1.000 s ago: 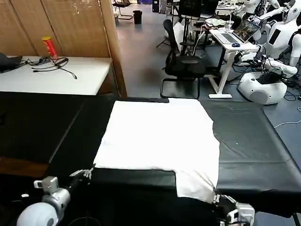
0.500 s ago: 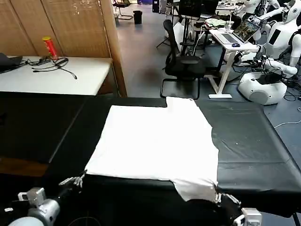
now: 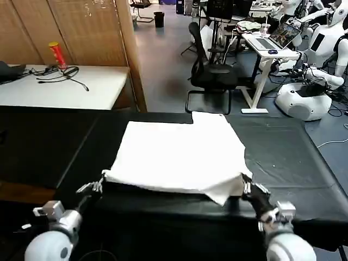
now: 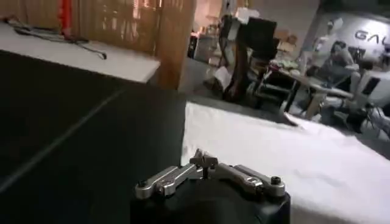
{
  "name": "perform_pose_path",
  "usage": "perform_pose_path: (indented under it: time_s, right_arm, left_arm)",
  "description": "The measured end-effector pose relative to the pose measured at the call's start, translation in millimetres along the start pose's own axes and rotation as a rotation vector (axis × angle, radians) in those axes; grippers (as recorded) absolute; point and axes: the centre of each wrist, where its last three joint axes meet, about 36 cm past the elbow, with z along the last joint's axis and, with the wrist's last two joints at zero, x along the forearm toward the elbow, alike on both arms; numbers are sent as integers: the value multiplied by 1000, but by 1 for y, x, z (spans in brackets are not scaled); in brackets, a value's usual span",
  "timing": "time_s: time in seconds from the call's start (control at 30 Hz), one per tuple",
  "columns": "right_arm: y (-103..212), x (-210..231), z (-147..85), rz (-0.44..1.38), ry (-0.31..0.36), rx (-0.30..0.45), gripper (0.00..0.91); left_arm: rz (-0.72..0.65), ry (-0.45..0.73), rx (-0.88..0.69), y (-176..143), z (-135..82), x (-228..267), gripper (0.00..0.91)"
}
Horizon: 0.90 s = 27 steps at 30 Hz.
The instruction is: Fold and organize the clothes.
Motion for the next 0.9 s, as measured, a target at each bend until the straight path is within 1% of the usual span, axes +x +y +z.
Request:
perform_pose_path:
  time_s: [0.17, 0.33, 0.53, 0.57, 0.6, 0.73, 0.9]
  right_arm:
    - [-4, -32, 0, 8, 7, 13, 0]
    - [-15, -56, -1, 30, 14, 20, 0]
    - [-19, -76, 4, 30, 32, 5, 0]
    - [-19, -79, 5, 25, 36, 1, 0]
    - [-20, -81, 7, 19, 43, -5, 878]
    - [-20, -81, 12, -6, 66, -16, 878]
    - [-27, -66, 12, -30, 82, 3, 878]
  left_arm:
    - [-8, -2, -46, 1, 1, -21, 0]
    - [-7, 2, -101, 4, 1, -42, 0]
    - [-7, 7, -148, 8, -1, -66, 0]
    - [-6, 7, -156, 8, -1, -69, 380]
    - [-8, 8, -163, 9, -1, -72, 878]
    - [-17, 12, -172, 12, -2, -83, 878]
    - [-14, 4, -158, 12, -2, -89, 878]
